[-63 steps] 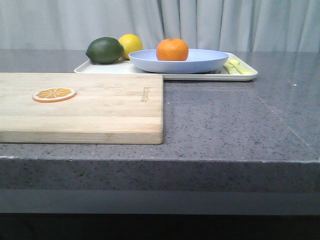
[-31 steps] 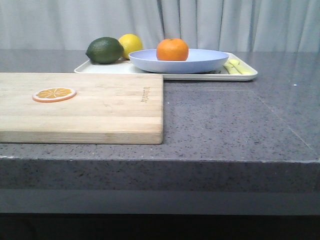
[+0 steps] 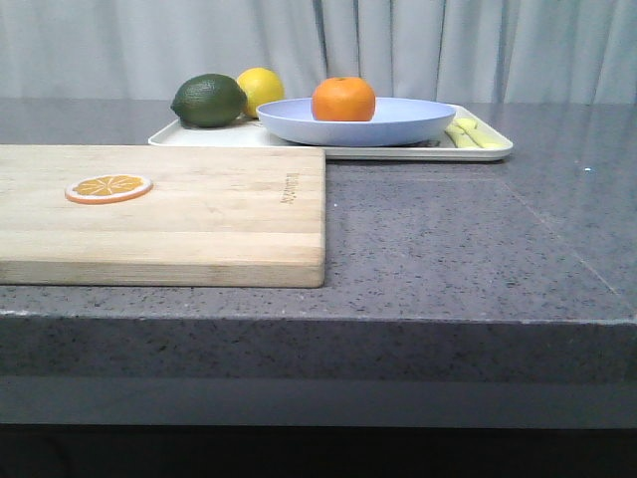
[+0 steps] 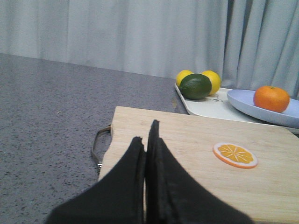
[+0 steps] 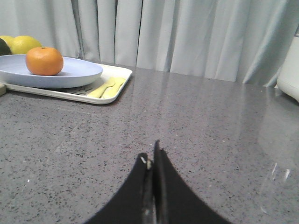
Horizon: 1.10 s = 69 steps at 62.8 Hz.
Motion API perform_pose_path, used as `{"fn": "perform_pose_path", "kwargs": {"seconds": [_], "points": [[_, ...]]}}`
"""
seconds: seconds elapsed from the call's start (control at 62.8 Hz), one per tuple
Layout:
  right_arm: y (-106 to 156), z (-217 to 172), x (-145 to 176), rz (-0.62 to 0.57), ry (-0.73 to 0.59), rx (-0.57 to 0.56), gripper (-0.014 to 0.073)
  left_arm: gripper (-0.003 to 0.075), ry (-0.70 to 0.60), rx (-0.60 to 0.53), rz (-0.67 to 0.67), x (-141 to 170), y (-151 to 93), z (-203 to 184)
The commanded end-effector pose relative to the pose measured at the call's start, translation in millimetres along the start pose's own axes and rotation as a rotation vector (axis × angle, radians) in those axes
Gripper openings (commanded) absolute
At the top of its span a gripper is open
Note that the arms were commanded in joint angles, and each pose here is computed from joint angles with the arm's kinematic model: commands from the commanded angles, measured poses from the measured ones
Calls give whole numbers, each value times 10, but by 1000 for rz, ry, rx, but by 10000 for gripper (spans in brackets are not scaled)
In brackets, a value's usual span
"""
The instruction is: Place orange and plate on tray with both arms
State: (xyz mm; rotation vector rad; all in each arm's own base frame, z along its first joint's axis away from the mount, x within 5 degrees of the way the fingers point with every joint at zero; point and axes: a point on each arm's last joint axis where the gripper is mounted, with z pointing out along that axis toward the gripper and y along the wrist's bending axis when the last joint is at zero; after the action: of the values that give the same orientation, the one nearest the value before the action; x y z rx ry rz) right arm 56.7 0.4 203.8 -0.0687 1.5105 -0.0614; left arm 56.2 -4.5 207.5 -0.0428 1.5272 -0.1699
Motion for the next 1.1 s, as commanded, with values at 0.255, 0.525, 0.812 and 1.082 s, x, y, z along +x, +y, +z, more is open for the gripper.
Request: {"fn": "perform_pose_path", "kwargs": {"seconds": [0.255, 0.525, 0.812, 1.082], "points": [[-16, -30, -170, -11, -127, 14, -118, -20, -67, -3, 46, 13, 8, -9], [-16, -30, -170, -11, -127, 14, -118, -20, -58, 15, 44, 21, -2, -8], [-16, -30, -170, -11, -127, 14, -118, -20, -56, 37, 43, 23, -14, -8], [-16, -30, -170, -11, -127, 14, -118, -20, -56, 37, 43, 23, -14, -8]]}}
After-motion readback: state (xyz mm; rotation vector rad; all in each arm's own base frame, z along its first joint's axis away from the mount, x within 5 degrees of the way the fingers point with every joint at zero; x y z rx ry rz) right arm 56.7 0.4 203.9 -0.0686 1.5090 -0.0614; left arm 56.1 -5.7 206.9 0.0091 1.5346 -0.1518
